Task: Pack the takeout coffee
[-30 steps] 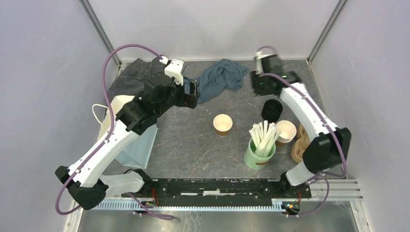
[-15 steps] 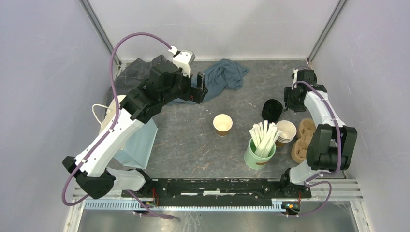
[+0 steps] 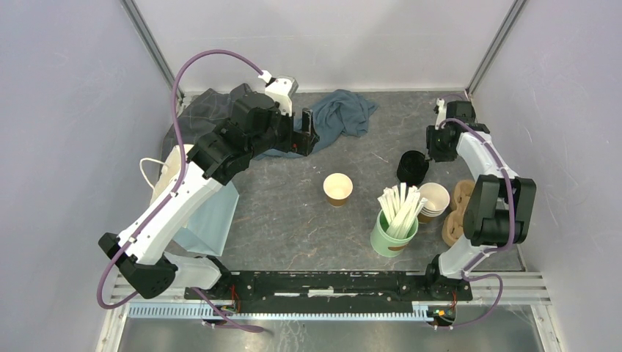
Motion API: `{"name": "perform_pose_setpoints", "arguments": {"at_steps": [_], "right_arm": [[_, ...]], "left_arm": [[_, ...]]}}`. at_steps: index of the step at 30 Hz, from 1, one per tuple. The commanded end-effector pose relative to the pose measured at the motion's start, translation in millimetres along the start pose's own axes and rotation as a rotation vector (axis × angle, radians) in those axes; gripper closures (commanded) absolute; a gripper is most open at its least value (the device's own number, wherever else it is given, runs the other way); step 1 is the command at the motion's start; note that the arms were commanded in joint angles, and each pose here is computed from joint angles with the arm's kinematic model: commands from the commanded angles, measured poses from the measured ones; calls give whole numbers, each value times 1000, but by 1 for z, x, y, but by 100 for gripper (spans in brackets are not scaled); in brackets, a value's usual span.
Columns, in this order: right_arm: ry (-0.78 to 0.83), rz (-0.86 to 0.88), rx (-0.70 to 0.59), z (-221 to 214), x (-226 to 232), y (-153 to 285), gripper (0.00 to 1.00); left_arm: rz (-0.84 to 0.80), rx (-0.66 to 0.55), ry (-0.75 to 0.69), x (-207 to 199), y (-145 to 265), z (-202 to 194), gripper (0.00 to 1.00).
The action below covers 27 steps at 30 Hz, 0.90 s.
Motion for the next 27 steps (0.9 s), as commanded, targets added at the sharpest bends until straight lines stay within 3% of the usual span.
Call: {"name": "perform_pose_setpoints", "arguments": {"at_steps": [1, 7, 27], "right_arm": [[5, 27, -65, 18, 0, -1, 57], [7, 36, -52, 17, 1, -6, 57], [26, 20, -55, 17, 4, 0, 83]], "left_arm": [[-22, -51, 57, -5, 8, 8, 1], [-24, -49, 58, -6, 5, 7, 1], [-23, -29, 21, -4, 2, 3, 1]]}}
Point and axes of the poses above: each gripper's point midway between its finger pads, its own y axis back along the fingers, its own x axis along the line the jaws close on, z = x × y, the point moved 8 cm from there along y, back along the fingers, and after that the axes turned 11 degrees about y, right-handed, at the moved point
